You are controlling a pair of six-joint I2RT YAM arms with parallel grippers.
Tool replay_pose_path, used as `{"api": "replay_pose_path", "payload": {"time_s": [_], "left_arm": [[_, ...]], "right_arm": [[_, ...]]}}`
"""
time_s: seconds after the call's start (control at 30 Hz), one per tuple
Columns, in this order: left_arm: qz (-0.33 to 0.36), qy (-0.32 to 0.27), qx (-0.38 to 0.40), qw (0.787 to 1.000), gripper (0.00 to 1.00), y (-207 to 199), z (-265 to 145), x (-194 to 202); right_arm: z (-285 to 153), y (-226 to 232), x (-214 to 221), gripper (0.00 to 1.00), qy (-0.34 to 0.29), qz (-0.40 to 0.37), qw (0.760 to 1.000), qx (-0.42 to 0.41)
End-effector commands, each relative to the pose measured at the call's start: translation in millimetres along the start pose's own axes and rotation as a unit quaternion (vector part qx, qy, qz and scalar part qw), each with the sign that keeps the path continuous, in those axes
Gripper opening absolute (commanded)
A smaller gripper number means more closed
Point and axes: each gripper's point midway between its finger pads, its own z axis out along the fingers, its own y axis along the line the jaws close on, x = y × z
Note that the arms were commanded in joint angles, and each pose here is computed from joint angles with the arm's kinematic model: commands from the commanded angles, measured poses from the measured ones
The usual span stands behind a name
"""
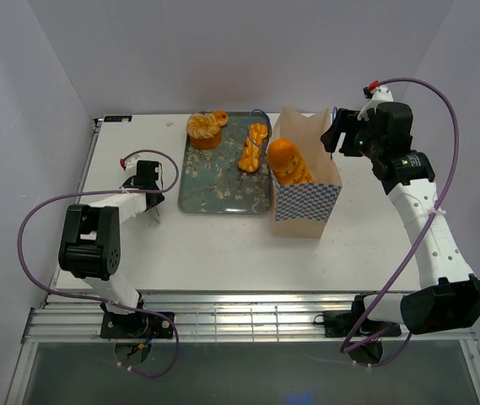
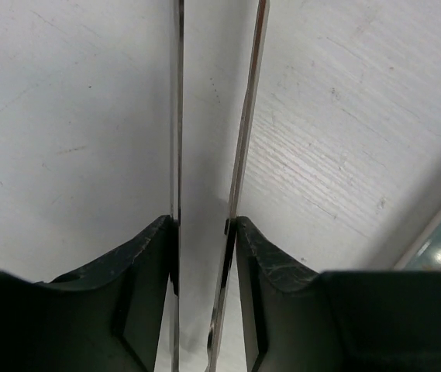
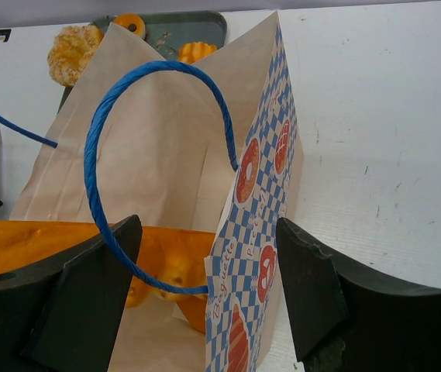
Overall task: Place the fake bread into the paper bag
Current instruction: Pick up the clamp at the center of the board.
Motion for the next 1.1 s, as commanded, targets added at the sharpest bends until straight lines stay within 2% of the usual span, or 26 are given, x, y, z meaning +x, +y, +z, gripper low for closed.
{"api": "replay_pose_path", "payload": {"time_s": [0.0, 0.27, 0.5, 0.6, 0.7, 0.83, 0.87, 0.97, 1.07], "left_arm": [[-0.014, -0.046, 0.032, 0.998, 0.46, -8.0, -37.9, -40.9], [-0.005, -0.123, 0.108, 0.986, 0.42, -11.0, -123.1, -103.5], [-0.004, -0.159, 0.181, 0.97, 0.37, -16.3, -185.4, -131.5], [-0.006, -0.17, 0.236, 0.957, 0.36, -26.9, -214.3, -140.4], [-0.003, -0.177, 0.305, 0.936, 0.34, -41.8, -247.4, -145.8], [0.015, -0.175, 0.432, 0.885, 0.34, -68.5, -304.9, -145.9], [0.026, -0.165, 0.474, 0.864, 0.34, -76.3, -322.6, -140.0], [0.026, -0.145, 0.545, 0.826, 0.34, -81.9, -362.6, -130.0], [0.025, -0.122, 0.59, 0.798, 0.35, -77.6, -389.9, -111.1]], "right_arm": [[-6.9, 5.8, -15.9, 0.76, -0.03, -0.009, 0.999, -0.007], [-8.2, 3.3, -17.2, 0.76, -0.029, -0.01, 1.0, 0.001], [-9.5, 5.1, -24.4, 0.76, -0.032, -0.009, 0.999, 0.001], [-8.9, 5.2, -25.1, 0.76, -0.032, -0.008, 0.999, 0.001], [-8.4, 2.4, -23.7, 0.76, -0.029, -0.01, 0.999, 0.008], [-6.8, 1.0, -23.1, 0.76, -0.026, -0.012, 1.0, 0.011], [-6.2, 1.0, -23.6, 0.76, -0.026, -0.013, 1.0, 0.011], [-5.7, -0.2, -23.2, 0.76, -0.024, -0.014, 1.0, 0.014], [-4.7, -1.6, -24.4, 0.76, -0.024, -0.016, 0.999, 0.018]]}}
